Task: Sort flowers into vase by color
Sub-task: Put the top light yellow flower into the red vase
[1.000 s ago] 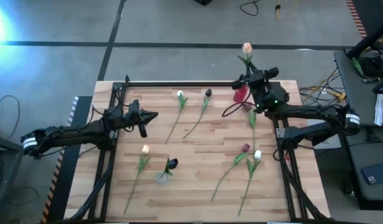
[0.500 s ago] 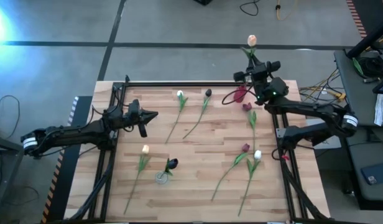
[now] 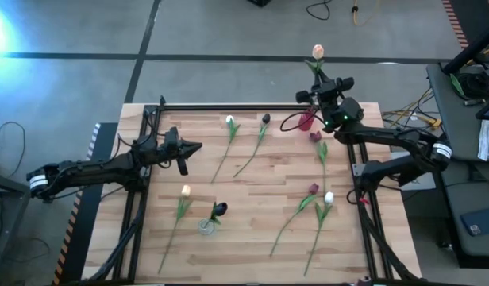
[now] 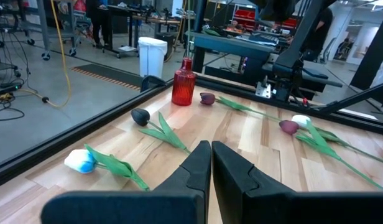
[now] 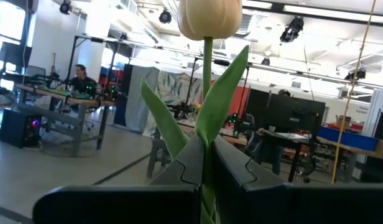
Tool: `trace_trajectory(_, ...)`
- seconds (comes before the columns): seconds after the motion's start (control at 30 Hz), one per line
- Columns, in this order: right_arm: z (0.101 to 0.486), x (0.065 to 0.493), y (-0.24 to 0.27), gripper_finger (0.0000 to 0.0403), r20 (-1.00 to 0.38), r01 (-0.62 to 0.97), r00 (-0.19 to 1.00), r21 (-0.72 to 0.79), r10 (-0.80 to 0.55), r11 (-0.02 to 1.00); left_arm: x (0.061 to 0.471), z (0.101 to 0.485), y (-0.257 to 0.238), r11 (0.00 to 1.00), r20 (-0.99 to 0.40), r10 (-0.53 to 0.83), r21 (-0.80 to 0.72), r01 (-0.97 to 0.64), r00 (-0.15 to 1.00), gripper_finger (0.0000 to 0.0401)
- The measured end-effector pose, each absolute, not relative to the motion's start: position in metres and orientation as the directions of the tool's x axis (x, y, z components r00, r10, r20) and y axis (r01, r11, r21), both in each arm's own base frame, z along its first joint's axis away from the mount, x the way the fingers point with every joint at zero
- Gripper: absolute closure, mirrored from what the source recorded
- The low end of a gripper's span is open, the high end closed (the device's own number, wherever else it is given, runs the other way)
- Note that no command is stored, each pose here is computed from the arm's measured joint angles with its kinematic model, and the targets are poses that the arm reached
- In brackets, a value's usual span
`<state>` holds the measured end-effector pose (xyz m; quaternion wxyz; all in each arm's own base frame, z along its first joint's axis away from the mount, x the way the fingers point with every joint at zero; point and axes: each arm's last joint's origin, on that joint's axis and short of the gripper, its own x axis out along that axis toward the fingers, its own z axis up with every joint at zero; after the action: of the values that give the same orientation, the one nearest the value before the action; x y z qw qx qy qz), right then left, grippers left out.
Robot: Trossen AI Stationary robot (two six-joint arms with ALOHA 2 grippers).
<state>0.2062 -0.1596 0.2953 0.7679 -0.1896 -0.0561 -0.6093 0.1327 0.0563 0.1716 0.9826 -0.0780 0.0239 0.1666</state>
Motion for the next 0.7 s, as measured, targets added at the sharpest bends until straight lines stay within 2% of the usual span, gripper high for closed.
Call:
trace_trajectory(0.3, 0.286, 0.21, -0.162, 0.039, 0.298, 0.958, 0.258, -0.198, -0.919, 0.205, 0.133, 0.171, 0.056, 0.932, -0.076, 0.324, -0.146, -0.331, 0.943, 0.0401)
trace_trajectory(0.7, 0.254, 0.201, -0.156, 0.039, 0.284, 0.961, 0.262, -0.16, -0.922, 0.224, 0.133, 0.171, 0.056, 0.933, -0.081, 0.323, -0.14, -0.332, 0.943, 0.0401)
